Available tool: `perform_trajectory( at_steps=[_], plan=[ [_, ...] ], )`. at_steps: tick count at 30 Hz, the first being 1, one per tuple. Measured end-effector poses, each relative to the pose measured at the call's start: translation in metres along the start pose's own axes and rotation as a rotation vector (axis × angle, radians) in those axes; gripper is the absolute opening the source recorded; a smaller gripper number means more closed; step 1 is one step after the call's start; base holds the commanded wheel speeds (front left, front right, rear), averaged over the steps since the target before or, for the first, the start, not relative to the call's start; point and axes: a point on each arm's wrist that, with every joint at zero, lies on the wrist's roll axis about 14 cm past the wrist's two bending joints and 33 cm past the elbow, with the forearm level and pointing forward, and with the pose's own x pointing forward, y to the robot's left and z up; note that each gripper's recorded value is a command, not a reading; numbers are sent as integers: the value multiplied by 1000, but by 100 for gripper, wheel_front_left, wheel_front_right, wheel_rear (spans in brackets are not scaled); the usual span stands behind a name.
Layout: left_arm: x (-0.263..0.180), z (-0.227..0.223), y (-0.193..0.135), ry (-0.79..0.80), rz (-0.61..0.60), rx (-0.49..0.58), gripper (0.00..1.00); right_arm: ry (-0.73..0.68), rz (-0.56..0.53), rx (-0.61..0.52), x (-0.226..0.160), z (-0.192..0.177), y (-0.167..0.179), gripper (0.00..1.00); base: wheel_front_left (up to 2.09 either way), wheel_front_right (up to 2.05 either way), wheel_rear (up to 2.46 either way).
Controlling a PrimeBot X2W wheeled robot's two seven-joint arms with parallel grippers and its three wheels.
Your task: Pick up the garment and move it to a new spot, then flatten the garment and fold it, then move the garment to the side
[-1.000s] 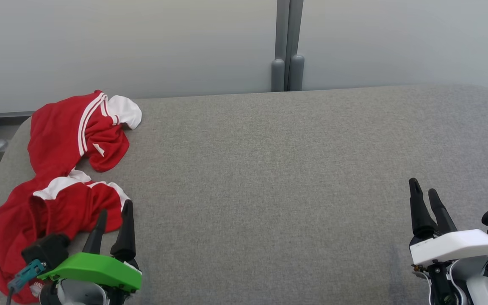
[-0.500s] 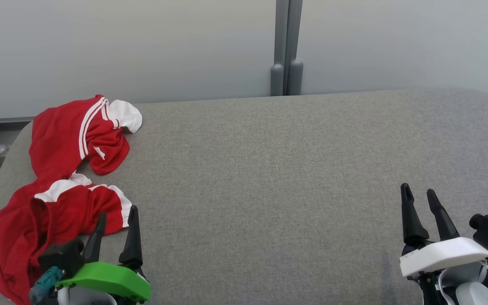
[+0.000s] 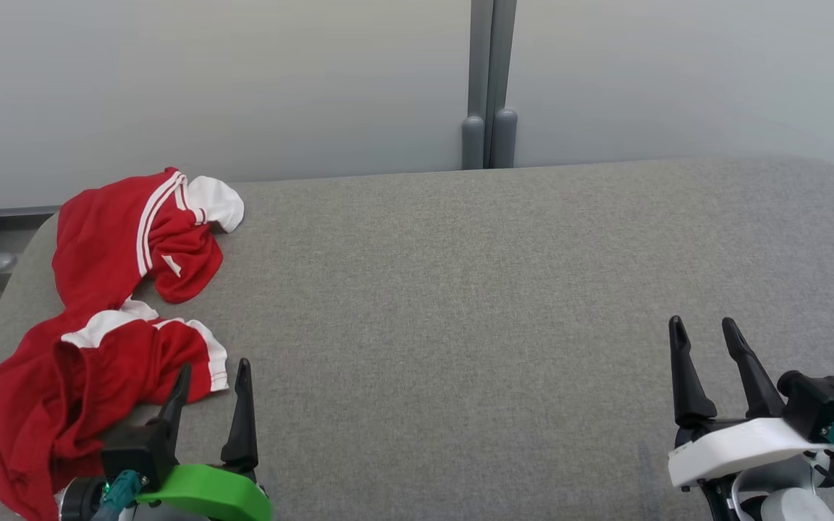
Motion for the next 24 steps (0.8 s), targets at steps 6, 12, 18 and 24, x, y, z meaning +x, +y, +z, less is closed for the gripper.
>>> perform_trajectory(
  at_steps=[6, 12, 18, 24],
  plan=[
    [-6, -4, 2, -1, 5, 71, 100, -23, 20, -81, -3, 4, 5, 100, 0, 0, 0],
    [-8, -6, 0, -13, -3, 137, 100, -54, 44, -162, -5, 8, 12, 100, 0, 0, 0],
    [-9, -7, -2, -12, -13, 160, 100, -65, 56, -188, -6, 10, 15, 100, 0, 0, 0],
    [-10, -14, 0, 8, -8, 163, 100, -63, 56, -187, -6, 9, 15, 100, 0, 0, 0]
  ],
)
